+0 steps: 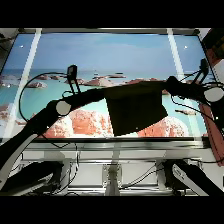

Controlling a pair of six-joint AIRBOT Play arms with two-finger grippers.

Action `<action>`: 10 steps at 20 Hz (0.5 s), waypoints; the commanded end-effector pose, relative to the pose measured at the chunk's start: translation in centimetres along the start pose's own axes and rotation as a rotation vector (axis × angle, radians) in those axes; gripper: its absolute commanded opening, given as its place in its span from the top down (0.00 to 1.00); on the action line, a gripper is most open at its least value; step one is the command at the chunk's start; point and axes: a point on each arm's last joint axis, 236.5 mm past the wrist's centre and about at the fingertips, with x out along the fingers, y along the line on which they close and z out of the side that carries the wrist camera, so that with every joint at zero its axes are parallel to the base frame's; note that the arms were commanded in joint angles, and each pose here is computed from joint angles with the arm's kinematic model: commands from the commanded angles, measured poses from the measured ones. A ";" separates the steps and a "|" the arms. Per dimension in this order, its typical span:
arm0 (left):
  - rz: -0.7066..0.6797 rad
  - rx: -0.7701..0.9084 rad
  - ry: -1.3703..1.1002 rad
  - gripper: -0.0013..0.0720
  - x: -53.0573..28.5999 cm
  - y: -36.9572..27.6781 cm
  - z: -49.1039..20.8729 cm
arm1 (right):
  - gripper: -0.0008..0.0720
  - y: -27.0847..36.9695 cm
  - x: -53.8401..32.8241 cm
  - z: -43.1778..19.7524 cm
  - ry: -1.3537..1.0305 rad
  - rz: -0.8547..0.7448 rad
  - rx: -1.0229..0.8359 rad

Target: Fold the clothes and pants, and hang the long-sleeved shirts on hangers.

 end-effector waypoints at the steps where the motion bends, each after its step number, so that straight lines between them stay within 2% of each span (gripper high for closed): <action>1: -0.039 0.001 0.300 0.97 0.2 -2.2 -8.3 | 0.91 -6.2 0.0 -3.7 0.272 -0.251 -0.173; 4: -0.037 0.016 0.495 0.97 -0.2 -2.8 -13.7 | 0.91 -8.8 -2.5 -6.4 0.439 -0.364 -0.231; 8: -0.007 -0.015 0.579 0.96 1.3 -2.5 -17.0 | 0.91 -9.8 -3.7 -8.3 0.546 -0.395 -0.254; 9: -0.008 -0.029 0.596 0.95 1.4 -2.6 -17.6 | 0.87 -9.8 -3.7 -8.2 0.545 -0.395 -0.256; 10: -0.017 -0.054 0.605 0.92 1.5 -3.0 -17.8 | 0.63 -9.9 -3.7 -8.2 0.545 -0.397 -0.257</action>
